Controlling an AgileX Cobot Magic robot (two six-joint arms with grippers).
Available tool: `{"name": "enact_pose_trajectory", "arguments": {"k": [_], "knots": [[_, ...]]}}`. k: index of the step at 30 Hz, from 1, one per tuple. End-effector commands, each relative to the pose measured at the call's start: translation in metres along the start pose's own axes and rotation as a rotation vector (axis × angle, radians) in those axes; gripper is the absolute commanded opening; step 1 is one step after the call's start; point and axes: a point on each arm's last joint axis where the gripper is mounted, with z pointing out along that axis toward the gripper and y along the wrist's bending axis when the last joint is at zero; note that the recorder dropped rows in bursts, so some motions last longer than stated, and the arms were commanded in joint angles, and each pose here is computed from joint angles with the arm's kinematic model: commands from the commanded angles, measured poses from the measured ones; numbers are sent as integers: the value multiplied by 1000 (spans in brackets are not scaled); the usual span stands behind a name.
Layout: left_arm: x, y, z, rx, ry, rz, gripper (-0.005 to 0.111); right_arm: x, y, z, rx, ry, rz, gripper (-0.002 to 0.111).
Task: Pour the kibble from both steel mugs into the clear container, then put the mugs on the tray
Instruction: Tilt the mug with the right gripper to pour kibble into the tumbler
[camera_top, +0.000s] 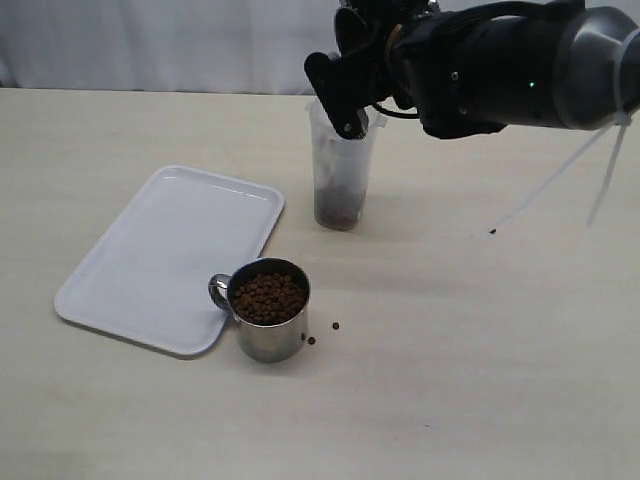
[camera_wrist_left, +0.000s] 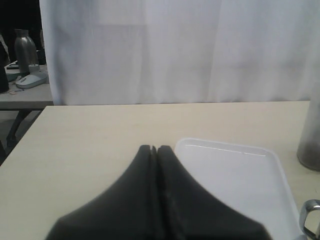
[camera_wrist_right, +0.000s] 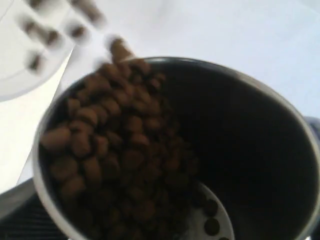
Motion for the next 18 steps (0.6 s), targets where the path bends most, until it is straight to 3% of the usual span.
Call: {"name": "enact_pose_trajectory", "arguments": {"k": [1, 18], "knots": [[0, 0, 0, 3, -8, -12, 0, 2, -7, -1, 26, 9, -63, 5], [0, 0, 0, 3, -5, -12, 0, -1, -8, 8, 21, 39, -144, 5]]}}
